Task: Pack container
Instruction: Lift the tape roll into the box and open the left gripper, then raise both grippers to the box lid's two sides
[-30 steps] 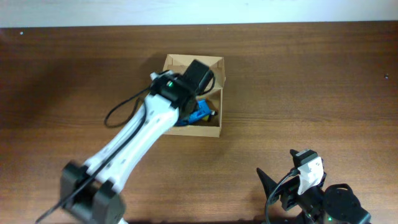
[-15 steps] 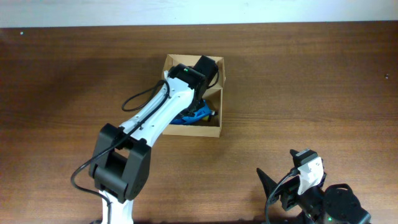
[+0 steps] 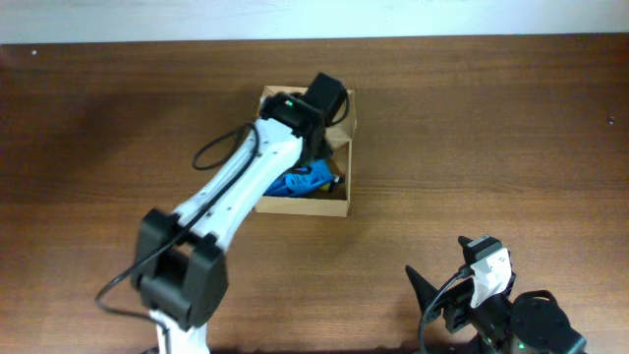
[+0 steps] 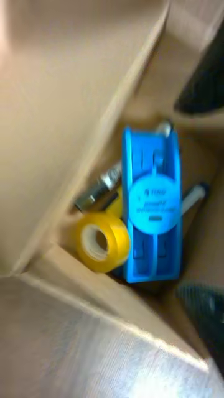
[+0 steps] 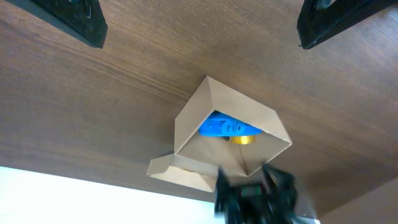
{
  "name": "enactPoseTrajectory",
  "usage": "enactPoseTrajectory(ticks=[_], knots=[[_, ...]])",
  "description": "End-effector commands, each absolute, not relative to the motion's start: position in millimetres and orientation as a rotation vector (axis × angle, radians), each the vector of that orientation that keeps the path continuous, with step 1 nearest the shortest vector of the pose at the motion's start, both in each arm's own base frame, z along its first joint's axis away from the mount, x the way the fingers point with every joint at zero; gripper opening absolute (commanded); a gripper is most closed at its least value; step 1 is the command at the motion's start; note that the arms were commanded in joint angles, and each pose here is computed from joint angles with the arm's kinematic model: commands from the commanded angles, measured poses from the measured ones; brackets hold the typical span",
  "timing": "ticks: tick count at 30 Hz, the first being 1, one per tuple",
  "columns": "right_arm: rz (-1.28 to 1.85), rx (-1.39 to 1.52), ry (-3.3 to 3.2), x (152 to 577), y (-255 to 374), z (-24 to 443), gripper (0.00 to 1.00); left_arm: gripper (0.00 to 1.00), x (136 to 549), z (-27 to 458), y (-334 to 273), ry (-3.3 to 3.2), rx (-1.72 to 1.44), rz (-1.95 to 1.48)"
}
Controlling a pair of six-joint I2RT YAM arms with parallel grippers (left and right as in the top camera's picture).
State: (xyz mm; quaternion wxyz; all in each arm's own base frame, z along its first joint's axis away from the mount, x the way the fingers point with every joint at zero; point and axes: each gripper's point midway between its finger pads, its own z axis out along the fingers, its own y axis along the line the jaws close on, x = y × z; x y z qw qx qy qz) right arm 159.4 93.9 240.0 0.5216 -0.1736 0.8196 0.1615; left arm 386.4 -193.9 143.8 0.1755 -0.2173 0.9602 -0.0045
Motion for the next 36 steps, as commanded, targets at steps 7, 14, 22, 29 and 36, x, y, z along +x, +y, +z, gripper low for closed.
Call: enactPoseTrajectory(ticks=[7, 14, 22, 29, 36], knots=[[0.375, -0.397, 1.962, 161.0, 91.1, 240.0, 0.99, 1.00, 366.5, 242.6, -169.7, 2.551, -0.634, -0.164], [0.375, -0.397, 1.962, 161.0, 91.1, 240.0, 0.99, 1.00, 360.9, 255.7, -167.1, 2.527, -0.631, -0.192], [0.375, -0.397, 1.962, 161.0, 91.2, 240.0, 0.99, 1.00, 361.0, 255.7, -166.9, 2.527, -0.632, -0.192], [0.317, -0.278, 1.837, 179.6, 81.0, 272.0, 0.99, 1.00, 360.4, 255.5, -167.7, 2.532, -0.630, -0.198], [0.310, -0.245, 1.837, 210.4, 100.1, 315.7, 0.99, 0.99, 360.7, 252.7, -168.7, 2.626, -0.644, -0.380]])
